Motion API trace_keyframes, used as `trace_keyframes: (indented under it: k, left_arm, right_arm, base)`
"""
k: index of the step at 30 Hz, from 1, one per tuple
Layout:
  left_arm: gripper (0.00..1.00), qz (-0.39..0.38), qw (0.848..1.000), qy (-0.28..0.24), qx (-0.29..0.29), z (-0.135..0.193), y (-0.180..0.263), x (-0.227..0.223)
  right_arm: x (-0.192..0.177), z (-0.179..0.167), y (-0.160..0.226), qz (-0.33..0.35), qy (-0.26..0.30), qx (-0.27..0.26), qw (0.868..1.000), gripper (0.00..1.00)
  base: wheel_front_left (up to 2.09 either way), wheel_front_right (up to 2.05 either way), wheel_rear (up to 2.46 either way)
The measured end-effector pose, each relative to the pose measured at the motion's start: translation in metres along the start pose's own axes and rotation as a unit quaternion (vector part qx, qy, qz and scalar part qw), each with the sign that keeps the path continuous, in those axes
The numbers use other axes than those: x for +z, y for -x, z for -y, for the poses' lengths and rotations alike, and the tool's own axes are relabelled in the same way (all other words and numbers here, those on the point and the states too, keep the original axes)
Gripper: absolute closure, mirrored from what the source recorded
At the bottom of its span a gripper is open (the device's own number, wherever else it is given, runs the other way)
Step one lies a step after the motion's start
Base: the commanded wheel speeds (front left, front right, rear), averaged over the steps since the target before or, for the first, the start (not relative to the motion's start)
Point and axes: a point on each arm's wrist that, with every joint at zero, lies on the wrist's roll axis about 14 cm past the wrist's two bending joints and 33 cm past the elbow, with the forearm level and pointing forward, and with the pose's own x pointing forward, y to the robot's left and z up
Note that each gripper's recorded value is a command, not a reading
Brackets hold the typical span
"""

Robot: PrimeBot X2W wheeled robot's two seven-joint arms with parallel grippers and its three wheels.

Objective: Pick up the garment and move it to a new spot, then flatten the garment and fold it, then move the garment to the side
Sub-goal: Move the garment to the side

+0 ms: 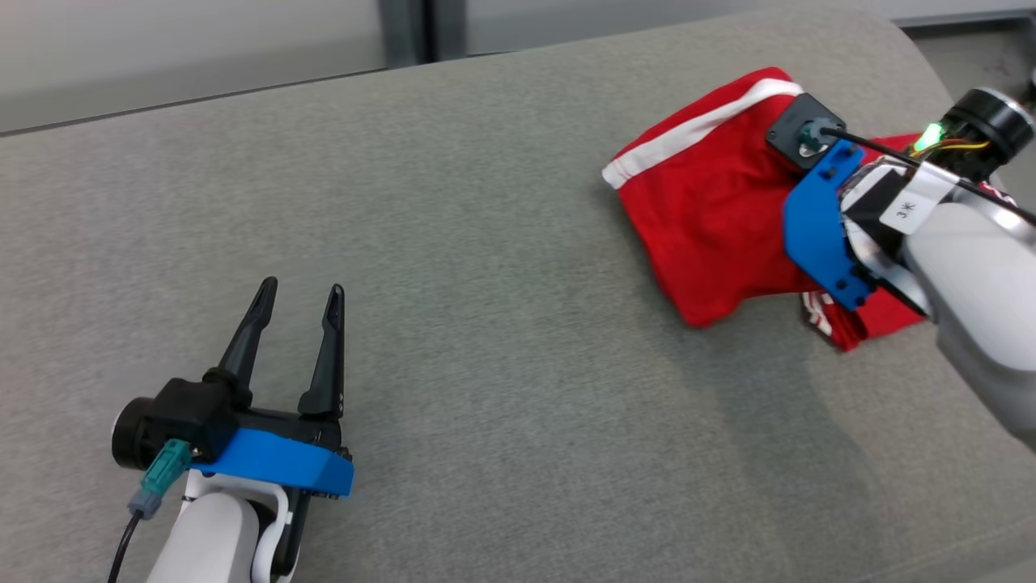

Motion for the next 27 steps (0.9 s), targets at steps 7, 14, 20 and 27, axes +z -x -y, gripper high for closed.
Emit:
trace_keyframes:
  k: [7, 14, 20, 27]
  left_arm:
    - [0.00, -0.012, 0.999, -0.004, -0.048, 0.021, -0.024, -0.011]
    - [0.00, -0.021, 0.998, -0.015, -0.065, 0.017, -0.040, -0.016]
    - [0.00, -0.029, 0.997, -0.024, -0.064, 0.004, -0.046, -0.020]
    - [0.00, -0.035, 0.998, -0.033, -0.048, -0.009, -0.039, -0.018]
  right_arm:
    - [-0.055, 0.051, 0.018, -0.045, 0.015, -0.047, 0.998, 1.00]
    - [-0.105, 0.085, 0.015, -0.073, -0.027, -0.084, 0.993, 1.00]
    - [-0.133, 0.083, -0.006, -0.079, -0.057, -0.094, 0.991, 1.00]
    - [-0.134, 0.073, -0.026, -0.042, -0.079, -0.099, 0.991, 0.00]
  base:
    - [0.00, 0.00, 0.00]
    - [0.00, 0.00, 0.00]
    - [0.00, 0.00, 0.00]
    - [0.00, 0.00, 0.00]
